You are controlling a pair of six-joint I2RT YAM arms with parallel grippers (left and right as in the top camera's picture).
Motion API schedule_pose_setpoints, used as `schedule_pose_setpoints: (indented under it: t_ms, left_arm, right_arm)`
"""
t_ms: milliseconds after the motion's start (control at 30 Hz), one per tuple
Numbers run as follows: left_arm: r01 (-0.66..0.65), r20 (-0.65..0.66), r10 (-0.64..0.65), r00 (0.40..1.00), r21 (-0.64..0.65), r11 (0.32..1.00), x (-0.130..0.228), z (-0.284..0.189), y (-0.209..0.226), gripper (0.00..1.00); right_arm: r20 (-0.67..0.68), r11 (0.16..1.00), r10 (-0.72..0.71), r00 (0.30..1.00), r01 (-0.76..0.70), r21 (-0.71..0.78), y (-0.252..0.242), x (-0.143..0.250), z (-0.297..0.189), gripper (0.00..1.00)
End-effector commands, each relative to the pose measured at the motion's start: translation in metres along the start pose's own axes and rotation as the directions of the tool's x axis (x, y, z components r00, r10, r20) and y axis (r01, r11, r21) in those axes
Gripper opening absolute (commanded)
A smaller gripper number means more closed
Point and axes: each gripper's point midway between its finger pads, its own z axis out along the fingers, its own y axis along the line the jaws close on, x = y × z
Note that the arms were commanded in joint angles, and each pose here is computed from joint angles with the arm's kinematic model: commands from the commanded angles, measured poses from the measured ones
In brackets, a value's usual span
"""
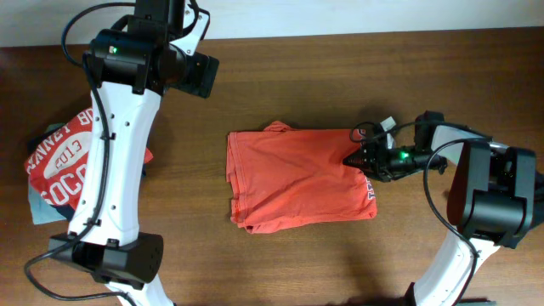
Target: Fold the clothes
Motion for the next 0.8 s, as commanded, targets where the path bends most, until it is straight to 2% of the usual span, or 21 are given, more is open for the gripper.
schedule_pose_setpoints:
  t_ms: [0,67,133,300,400,533,767]
  left_arm:
    - [0.022,0.047,-0.022,0.999,-0.015,1.0,-0.007,-0.014,0.006,0.87]
    - [0.022,0.051,-0.022,0.998,-0.007,1.0,-0.008,-0.014,0.005,0.87]
    - [0.022,0.053,-0.022,0.998,0.004,1.0,-0.009,-0.014,0.003,0.87]
    - [0.021,0.05,-0.022,0.998,0.01,1.0,-0.008,-0.014,0.002,0.87]
    - [0.021,0.051,-0.022,0.998,0.01,1.0,-0.008,-0.014,0.002,0.87]
    - [0.021,0.053,-0.022,0.998,0.009,1.0,-0.009,-0.014,0.002,0.87]
    - [0.021,0.055,-0.022,0.998,0.008,1.0,-0.009,-0.014,0.002,0.87]
  right_arm:
    - [-0.165,0.992,-0.019,0.986,0.039,0.122,-0.033,0.042,0.038,0.77]
    - [-0.189,0.991,-0.039,0.981,0.062,0.119,-0.028,0.045,0.048,0.72]
    - [-0.2,0.989,-0.059,0.978,0.084,0.119,-0.025,0.045,0.056,0.6]
    - [-0.158,0.967,0.07,0.985,-0.029,0.251,-0.044,0.036,0.05,0.33]
    - [-0.124,0.943,0.135,0.983,-0.089,0.321,-0.055,0.032,0.034,0.21]
    - [-0.058,0.935,0.144,0.988,-0.116,0.335,-0.05,0.016,0.007,0.11]
    - [0.099,0.782,0.187,0.977,-0.209,0.587,-0.06,-0.012,-0.079,0.05]
